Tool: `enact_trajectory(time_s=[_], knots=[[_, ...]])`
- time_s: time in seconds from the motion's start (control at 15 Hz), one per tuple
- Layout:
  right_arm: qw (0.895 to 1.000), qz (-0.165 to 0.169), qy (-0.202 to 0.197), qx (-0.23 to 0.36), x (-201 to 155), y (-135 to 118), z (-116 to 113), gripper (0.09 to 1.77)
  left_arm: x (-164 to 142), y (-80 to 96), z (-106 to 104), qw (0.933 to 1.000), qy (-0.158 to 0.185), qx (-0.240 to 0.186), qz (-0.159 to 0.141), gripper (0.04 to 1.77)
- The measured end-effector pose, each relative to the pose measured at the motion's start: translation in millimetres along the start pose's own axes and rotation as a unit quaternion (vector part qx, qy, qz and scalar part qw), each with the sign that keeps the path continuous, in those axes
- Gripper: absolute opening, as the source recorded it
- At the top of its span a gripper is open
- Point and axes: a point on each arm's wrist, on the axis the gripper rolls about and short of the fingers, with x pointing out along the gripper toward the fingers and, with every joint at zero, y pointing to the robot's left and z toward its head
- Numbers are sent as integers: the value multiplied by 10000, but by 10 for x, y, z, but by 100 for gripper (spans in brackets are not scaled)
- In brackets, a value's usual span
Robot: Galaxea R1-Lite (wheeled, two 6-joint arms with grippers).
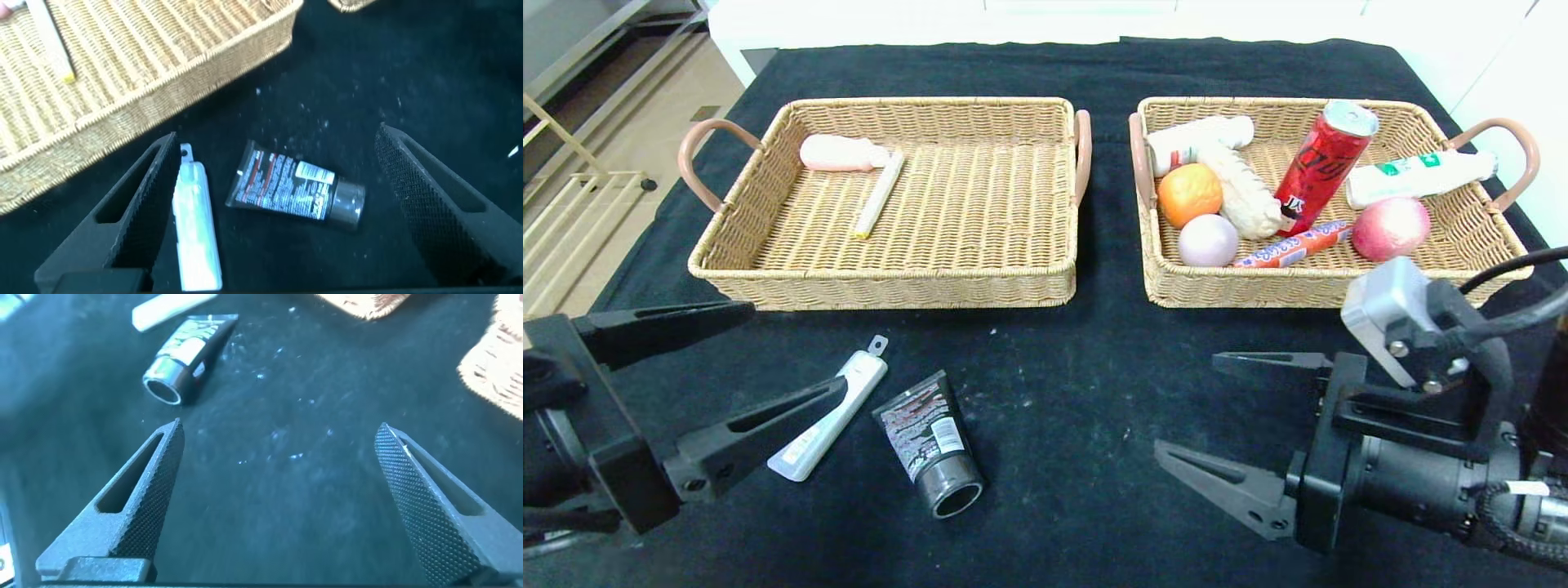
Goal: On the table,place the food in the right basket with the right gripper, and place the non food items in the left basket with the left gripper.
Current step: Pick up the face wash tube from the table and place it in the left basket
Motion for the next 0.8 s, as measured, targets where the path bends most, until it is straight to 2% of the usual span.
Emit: enact_trajectory(time_s=[0.13, 0.27, 0.47, 0.6, 0.8], knots=[[9995, 29, -303, -15, -77, -47, -18, 170, 5, 4, 6, 10000, 13, -1, 34, 172], [9993, 218, -297, 29, -126, -116, -71, 170, 17, -13, 10, 9999, 49, 11, 142, 172], [9994, 187, -277, 52, -183, -144, -112, 170, 3, -21, 37, 9994, 43, 100, 332, 172], [9994, 199, -291, 51, -211, -132, -110, 170, -3, -25, 4, 9988, 326, 115, 353, 172], [9993, 220, -315, 41, -249, -109, -103, 170, -43, -29, -25, 9931, 1085, 56, 432, 172]])
